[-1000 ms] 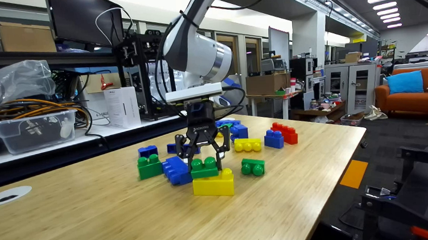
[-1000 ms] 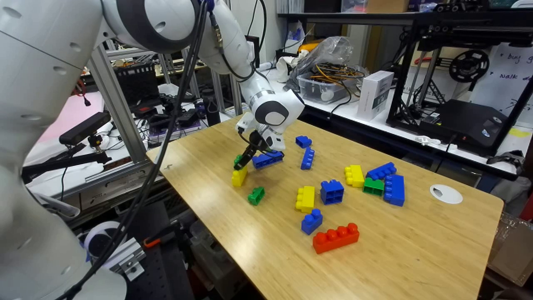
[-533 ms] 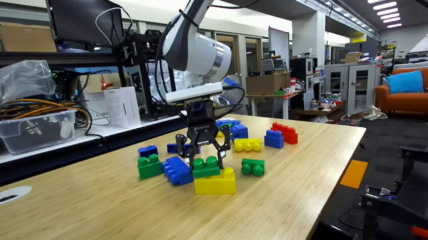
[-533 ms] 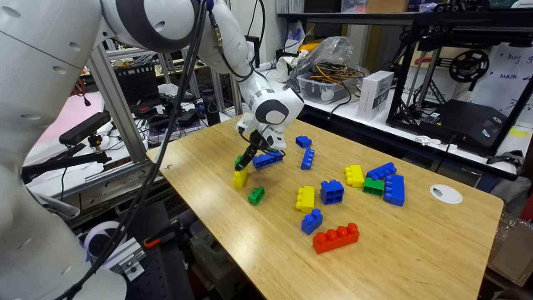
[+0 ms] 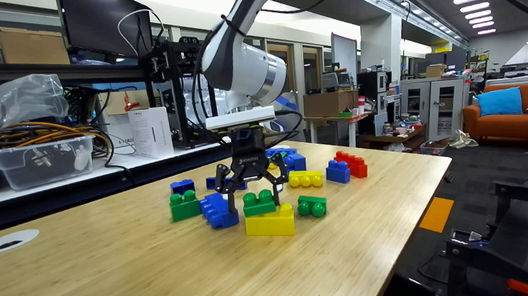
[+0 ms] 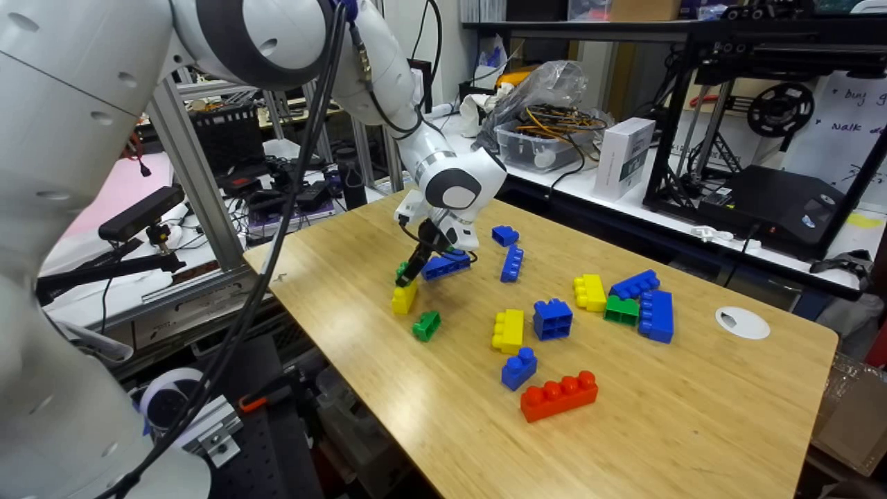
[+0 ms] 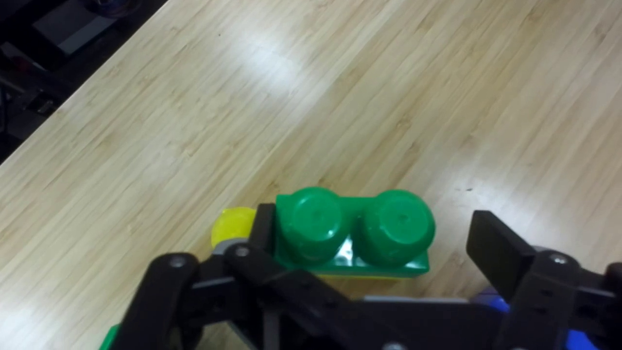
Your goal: Move the yellow block at the center of the table backwards then put a green block on top of it
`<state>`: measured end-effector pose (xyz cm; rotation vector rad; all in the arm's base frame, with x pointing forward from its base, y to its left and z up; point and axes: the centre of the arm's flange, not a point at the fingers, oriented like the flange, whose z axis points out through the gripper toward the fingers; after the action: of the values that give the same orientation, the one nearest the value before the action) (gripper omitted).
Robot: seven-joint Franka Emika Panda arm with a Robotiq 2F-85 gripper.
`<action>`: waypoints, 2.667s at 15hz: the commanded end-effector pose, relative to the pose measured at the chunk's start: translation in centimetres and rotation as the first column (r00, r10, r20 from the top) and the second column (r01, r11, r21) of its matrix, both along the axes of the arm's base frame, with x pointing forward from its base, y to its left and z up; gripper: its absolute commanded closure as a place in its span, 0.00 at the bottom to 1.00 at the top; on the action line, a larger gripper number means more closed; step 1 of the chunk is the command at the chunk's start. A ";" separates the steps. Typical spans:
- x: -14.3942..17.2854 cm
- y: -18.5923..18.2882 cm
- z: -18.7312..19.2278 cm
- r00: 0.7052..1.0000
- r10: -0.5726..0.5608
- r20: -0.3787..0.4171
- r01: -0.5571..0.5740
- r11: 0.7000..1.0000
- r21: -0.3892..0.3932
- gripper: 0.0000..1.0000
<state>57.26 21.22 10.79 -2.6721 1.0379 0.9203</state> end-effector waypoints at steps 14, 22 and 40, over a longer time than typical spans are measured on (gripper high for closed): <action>0.4 -0.9 5.9 0.997 0.052 0.054 -0.053 0.998 0.025 0.00; 1.0 -0.9 7.0 0.990 0.094 0.108 -0.093 0.996 -0.016 0.34; -2.1 4.5 8.7 0.895 0.388 0.222 -0.343 0.915 -0.213 1.00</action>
<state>56.35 25.90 19.54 -3.0475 0.6086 0.5496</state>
